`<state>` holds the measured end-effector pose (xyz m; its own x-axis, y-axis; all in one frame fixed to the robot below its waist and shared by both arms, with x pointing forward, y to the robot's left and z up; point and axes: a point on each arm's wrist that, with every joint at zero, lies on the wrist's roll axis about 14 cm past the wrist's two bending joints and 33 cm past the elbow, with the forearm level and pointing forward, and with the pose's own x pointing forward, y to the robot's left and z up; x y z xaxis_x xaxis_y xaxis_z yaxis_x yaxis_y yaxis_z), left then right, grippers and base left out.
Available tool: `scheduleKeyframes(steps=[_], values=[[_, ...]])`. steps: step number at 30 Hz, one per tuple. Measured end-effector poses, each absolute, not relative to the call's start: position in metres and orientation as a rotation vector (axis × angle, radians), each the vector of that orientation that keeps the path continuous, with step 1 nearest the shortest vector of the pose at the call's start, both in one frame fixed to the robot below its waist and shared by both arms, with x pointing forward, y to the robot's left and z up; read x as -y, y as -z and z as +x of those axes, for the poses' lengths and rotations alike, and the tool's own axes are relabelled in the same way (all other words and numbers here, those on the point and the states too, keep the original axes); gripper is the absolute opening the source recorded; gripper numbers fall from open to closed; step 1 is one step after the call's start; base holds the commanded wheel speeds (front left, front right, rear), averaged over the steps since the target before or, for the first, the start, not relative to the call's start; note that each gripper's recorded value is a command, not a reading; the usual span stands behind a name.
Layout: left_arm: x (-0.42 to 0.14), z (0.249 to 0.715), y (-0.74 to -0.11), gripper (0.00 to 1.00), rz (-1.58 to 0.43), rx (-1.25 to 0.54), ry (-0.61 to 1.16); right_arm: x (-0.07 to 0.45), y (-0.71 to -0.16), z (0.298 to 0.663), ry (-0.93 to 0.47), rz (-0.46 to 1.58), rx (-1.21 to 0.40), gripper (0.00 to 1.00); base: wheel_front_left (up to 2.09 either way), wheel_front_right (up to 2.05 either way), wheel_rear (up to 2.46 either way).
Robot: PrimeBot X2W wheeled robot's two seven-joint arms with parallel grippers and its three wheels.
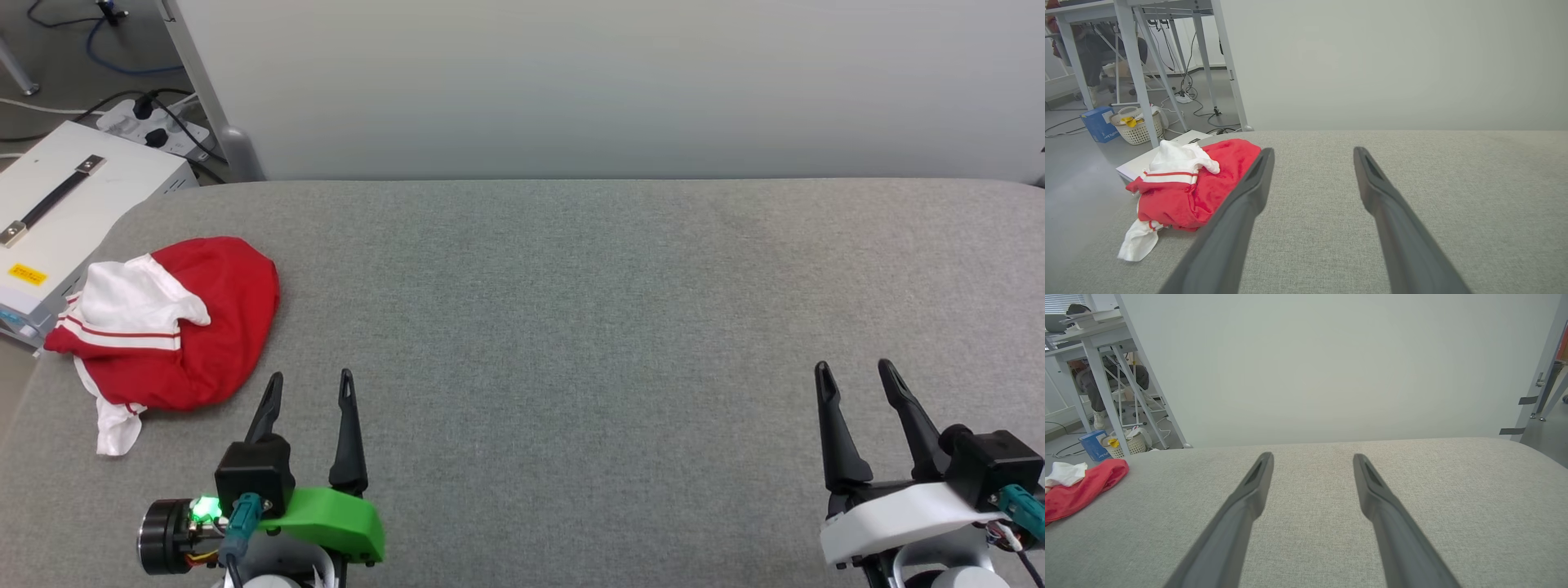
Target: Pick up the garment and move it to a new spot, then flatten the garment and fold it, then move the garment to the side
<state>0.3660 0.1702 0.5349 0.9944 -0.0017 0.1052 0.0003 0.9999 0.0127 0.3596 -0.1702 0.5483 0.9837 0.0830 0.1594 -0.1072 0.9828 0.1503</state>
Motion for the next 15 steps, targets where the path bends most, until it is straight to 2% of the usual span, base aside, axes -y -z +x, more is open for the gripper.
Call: scheduleKeyframes(steps=[15], values=[[-0.1684,0.3643,-0.5331,1.00,0.010,0.119,-0.004,0.1696,-0.5451,0.3559,-0.095,0.181,0.160,1.00,0.00,0.00,0.00]])
